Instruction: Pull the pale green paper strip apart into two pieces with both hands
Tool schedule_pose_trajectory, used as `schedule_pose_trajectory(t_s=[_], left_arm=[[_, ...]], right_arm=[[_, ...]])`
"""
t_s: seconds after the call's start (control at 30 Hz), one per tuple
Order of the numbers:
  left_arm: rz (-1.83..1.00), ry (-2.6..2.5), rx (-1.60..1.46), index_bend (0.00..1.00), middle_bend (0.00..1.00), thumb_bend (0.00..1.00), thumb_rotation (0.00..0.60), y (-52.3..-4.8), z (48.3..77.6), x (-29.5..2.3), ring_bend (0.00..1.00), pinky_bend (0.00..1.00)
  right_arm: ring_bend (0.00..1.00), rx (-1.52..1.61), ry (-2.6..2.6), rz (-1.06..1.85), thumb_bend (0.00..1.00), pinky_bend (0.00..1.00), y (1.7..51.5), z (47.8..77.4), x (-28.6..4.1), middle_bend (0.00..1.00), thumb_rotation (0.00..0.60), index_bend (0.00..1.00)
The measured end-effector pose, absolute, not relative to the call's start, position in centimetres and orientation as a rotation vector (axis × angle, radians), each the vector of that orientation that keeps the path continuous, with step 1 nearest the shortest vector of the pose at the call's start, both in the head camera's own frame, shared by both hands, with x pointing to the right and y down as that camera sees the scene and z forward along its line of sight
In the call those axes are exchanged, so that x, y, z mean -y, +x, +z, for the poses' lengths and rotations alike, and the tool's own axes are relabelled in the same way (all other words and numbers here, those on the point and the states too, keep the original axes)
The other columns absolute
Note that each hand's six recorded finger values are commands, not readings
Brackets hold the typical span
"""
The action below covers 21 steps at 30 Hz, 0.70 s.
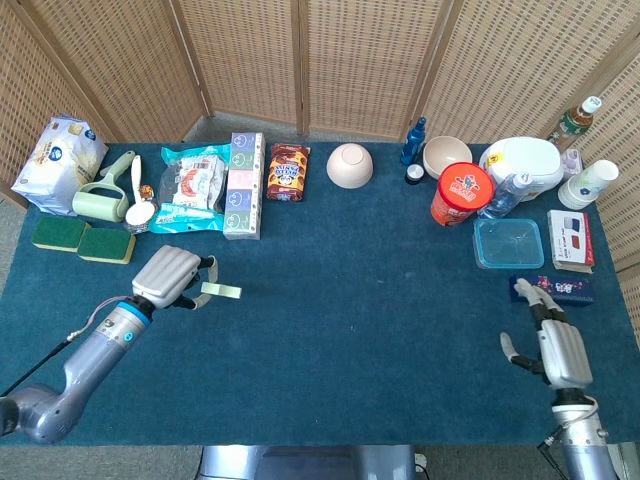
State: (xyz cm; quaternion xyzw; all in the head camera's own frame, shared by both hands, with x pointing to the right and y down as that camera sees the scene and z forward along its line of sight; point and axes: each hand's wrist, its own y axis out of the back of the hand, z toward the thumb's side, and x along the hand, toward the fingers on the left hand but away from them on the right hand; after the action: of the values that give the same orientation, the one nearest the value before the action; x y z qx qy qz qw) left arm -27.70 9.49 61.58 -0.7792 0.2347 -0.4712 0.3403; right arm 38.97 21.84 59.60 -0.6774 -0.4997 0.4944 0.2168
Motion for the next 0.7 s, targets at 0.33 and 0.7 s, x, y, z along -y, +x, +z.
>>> schedule_pose_trajectory(t_s=[0.33, 0.7], left_arm=[[-1.187, -2.056, -0.564, 0.78, 1.00, 0.45, 0.600, -27.7, 59.3, -10.1, 1.00, 1.00], [-1.148, -2.101, -0.505, 0.78, 1.00, 0.45, 0.600, -26.5, 57.9, -10.8, 1.00, 1.00]], right_arm=[[0.09, 1.308, -2.039, 1.186, 0.43, 0.16, 34.4, 59.8, -19.8, 0.18, 0.600, 0.00], [0.18, 1.287, -2.157, 1.046, 0.43, 0.23, 30.6, 59.8, -18.5, 0.24, 0.600, 0.00]])
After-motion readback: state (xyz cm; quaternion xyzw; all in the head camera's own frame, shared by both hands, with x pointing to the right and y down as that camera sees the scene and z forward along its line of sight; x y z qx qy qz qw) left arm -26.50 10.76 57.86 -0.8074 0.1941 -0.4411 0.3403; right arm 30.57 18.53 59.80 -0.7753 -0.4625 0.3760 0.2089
